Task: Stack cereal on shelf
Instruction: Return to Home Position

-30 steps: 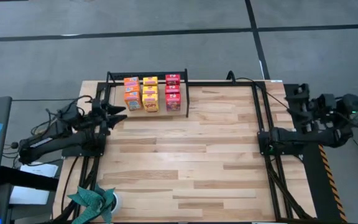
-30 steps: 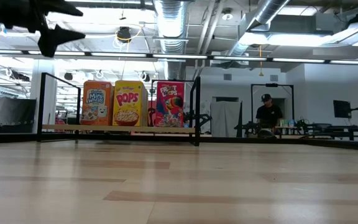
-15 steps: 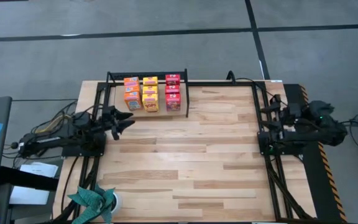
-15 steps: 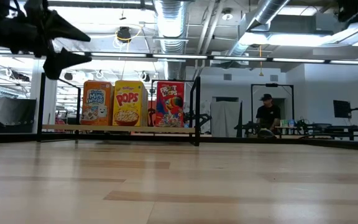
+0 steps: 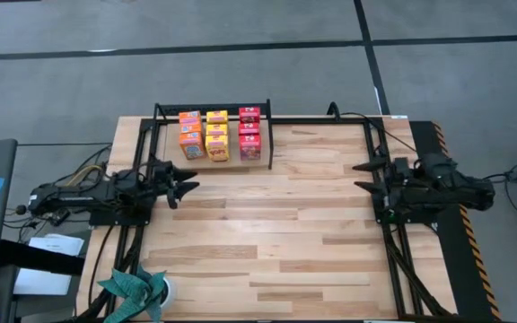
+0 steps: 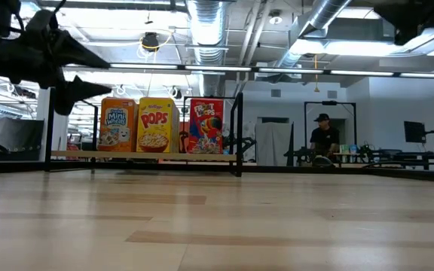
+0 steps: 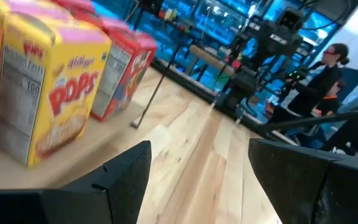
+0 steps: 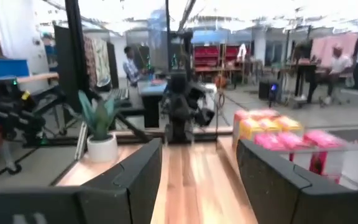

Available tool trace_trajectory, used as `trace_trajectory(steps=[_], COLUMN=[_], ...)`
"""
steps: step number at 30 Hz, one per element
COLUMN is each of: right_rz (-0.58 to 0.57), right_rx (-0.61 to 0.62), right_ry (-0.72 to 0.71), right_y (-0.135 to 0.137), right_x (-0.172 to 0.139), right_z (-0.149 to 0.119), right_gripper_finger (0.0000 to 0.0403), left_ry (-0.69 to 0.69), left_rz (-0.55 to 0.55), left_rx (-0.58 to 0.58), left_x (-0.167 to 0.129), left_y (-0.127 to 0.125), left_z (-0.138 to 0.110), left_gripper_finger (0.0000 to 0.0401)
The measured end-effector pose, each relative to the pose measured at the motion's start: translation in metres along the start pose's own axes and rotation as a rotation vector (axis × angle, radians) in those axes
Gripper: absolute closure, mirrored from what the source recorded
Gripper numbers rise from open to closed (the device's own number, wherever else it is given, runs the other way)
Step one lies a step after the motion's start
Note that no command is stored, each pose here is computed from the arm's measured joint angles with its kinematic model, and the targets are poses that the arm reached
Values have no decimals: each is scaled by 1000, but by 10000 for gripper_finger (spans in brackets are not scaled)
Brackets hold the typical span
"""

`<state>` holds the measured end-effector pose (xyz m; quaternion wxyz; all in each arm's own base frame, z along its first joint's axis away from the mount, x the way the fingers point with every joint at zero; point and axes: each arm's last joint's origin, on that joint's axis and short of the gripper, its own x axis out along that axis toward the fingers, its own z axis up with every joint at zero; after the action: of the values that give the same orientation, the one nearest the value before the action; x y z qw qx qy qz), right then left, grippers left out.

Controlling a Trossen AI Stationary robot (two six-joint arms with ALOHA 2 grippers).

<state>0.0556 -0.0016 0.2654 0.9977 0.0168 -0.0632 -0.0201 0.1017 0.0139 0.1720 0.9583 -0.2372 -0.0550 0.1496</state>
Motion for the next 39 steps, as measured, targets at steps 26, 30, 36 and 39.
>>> trace_trajectory(steps=[26,30,36,39], right_rz=[-104,-118,-122,-122], right_rx=[114,111,111,111], right_ry=[292,435,465,468], right_y=[-8,-8,-8,-8], right_x=[19,14,13,13], right_z=[-85,-97,-98,-98], right_gripper_finger=[171,171,171,171], left_ry=[58,59,59,59], left_rz=[15,15,15,15], left_rx=[-9,-11,-11,-11], left_x=[-1,-1,-1,-1], left_y=[0,0,0,0], left_z=[-8,-8,-8,-8], left_gripper_finger=[140,140,140,140])
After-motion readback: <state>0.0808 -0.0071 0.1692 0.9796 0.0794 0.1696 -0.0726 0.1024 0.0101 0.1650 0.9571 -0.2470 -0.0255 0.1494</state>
